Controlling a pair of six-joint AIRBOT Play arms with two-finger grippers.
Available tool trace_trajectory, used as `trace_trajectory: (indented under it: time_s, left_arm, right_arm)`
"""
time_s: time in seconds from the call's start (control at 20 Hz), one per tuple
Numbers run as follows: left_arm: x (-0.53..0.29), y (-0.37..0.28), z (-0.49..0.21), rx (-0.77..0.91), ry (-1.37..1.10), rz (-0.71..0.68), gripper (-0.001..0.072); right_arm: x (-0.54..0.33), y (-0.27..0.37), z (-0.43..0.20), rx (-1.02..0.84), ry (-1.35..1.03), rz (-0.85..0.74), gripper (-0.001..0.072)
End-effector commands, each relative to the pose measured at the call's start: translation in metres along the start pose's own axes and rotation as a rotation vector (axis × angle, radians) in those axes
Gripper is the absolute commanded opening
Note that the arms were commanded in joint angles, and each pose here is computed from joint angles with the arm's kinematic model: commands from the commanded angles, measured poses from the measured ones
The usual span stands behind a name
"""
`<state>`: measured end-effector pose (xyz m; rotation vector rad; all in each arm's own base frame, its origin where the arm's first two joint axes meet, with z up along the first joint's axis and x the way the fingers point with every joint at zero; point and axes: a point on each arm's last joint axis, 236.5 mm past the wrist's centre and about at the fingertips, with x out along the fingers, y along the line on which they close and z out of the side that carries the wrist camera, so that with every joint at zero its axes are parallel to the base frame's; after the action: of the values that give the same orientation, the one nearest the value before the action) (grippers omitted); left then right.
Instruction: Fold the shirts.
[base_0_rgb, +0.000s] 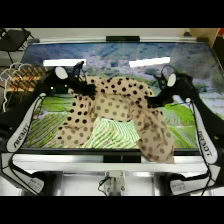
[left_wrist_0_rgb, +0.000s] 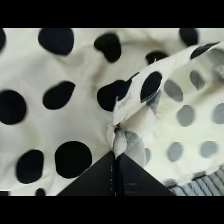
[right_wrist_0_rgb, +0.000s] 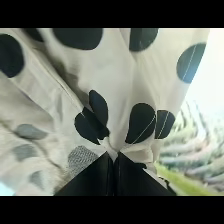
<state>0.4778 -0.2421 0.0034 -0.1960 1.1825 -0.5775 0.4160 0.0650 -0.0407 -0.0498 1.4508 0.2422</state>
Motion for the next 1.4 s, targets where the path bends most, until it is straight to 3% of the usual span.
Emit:
trace_trajectory:
  time_s: [0.0,0.15,0.25,0.45,0.6,0.75,0.9,1.1,1.35]
  left_arm:
    - [-0.068,-0.022,0.051,0.124,-0.168,0.038,0.0042]
    - [-0.168,-0.071,0.097,0.228,-0.401,0.03,0.0041]
    - [-0.236,-0.099,0.106,0.296,-0.527,0.047,0.0041]
    - [-0.317,-0.112,0.068,0.309,-0.566,0.145,0.0041]
    - [-0.309,-0.09,0.017,0.217,-0.391,0.204,0.0041]
    - [-0.244,-0.077,-0.034,0.189,-0.144,0.198,0.0041]
    - [-0.175,-0.064,-0.071,0.177,0.003,0.196,0.0041]
    - [-0.124,-0.037,-0.108,0.116,0.103,0.223,0.0042]
    - [-0.151,0.021,-0.103,0.094,0.091,0.402,0.0042]
  right_arm:
    - [-0.094,0.004,0.052,-0.055,-0.277,-0.038,0.0057]
    - [-0.242,0.022,0.102,-0.092,-0.716,-0.062,0.0057]
    - [-0.339,0.038,0.1,-0.113,-0.955,-0.062,0.0057]
    - [-0.424,0.063,0.042,-0.147,-1.093,-0.042,0.0057]
    - [-0.389,0.069,-0.015,-0.116,-0.848,0.004,0.0057]
    - [-0.309,0.088,-0.074,-0.118,-0.444,0.124,0.0057]
    - [-0.248,0.1,-0.088,-0.127,-0.266,0.177,0.0057]
    - [-0.191,0.099,-0.063,-0.112,-0.296,0.132,0.0057]
    - [-0.214,0.072,-0.013,-0.045,-0.522,0.025,0.0057]
